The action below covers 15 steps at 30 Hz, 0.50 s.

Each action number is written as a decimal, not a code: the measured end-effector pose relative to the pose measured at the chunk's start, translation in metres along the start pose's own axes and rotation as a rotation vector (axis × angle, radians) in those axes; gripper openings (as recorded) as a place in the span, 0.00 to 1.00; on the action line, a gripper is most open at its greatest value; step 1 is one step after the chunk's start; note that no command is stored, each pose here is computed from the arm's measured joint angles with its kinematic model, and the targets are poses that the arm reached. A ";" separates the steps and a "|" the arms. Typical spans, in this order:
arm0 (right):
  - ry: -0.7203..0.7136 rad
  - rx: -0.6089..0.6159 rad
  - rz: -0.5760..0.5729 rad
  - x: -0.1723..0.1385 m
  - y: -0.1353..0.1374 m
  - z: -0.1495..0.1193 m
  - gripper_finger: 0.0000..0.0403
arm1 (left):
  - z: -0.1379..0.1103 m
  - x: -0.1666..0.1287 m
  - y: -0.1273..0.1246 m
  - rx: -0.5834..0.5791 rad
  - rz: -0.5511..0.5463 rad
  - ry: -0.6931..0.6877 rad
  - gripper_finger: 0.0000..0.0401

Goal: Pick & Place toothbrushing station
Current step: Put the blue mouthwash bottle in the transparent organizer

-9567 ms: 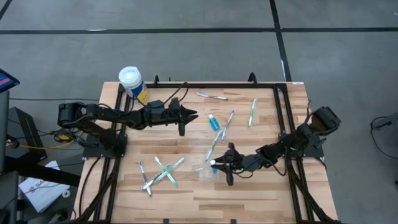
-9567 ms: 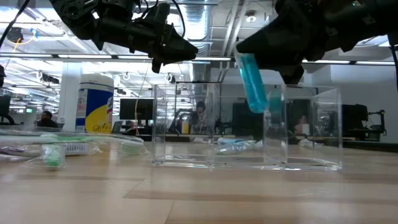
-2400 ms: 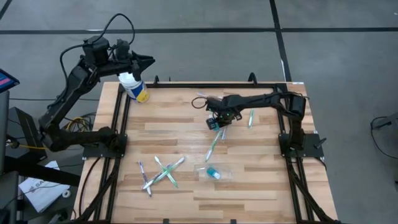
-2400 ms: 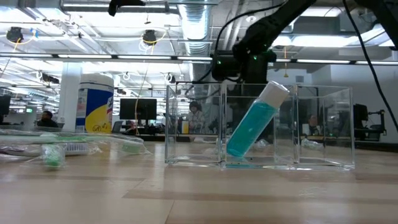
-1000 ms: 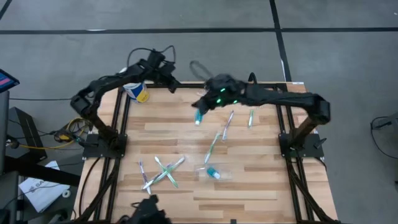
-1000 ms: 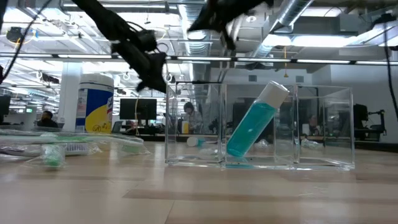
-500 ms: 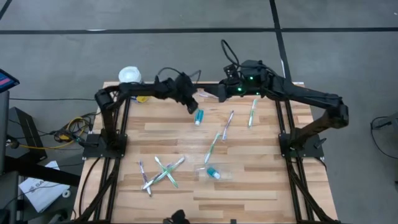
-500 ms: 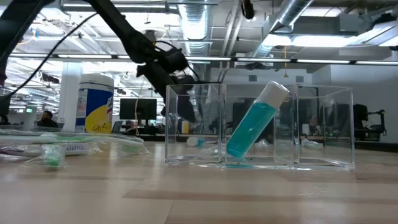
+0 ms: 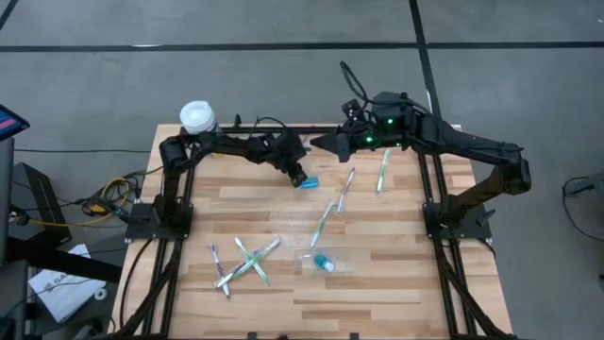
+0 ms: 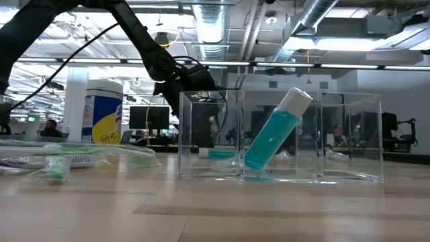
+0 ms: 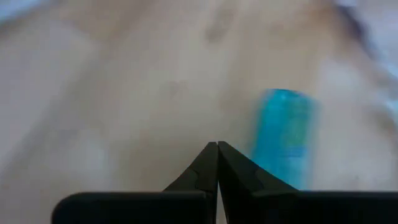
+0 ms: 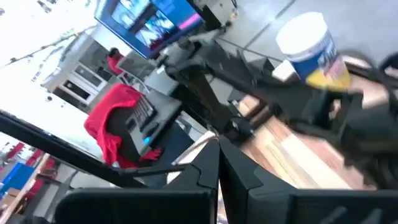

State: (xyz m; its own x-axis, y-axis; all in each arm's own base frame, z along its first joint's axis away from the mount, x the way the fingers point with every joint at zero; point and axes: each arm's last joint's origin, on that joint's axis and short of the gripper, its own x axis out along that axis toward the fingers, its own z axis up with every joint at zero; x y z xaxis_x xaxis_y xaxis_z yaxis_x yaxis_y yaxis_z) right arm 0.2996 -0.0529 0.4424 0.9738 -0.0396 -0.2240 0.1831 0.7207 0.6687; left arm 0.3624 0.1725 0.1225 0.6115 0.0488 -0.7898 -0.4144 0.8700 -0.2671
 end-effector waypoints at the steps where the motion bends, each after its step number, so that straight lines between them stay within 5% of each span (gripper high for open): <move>1: -0.005 -0.008 0.012 -0.002 0.003 0.002 0.00 | -0.001 0.002 -0.009 0.008 -0.025 0.005 0.00; 5: -0.015 -0.030 0.028 -0.006 0.007 0.008 0.00 | -0.008 0.007 -0.035 -0.009 -0.031 0.031 0.00; 11: 0.001 -0.048 0.026 -0.009 0.009 0.009 0.00 | 0.005 -0.013 -0.008 -0.117 -0.169 0.014 0.00; 15: 0.011 -0.069 0.043 -0.010 0.010 0.009 0.00 | 0.014 -0.028 -0.008 -0.104 -0.361 -0.010 0.00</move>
State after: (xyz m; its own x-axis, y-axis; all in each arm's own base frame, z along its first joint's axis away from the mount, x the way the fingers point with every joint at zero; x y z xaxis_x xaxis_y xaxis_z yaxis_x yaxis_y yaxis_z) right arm 0.2933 -0.0517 0.4580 0.9789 -0.0001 -0.2044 0.1312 0.7672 0.6278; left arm 0.3581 0.1713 0.1542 0.7368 -0.2464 -0.6296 -0.2371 0.7779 -0.5820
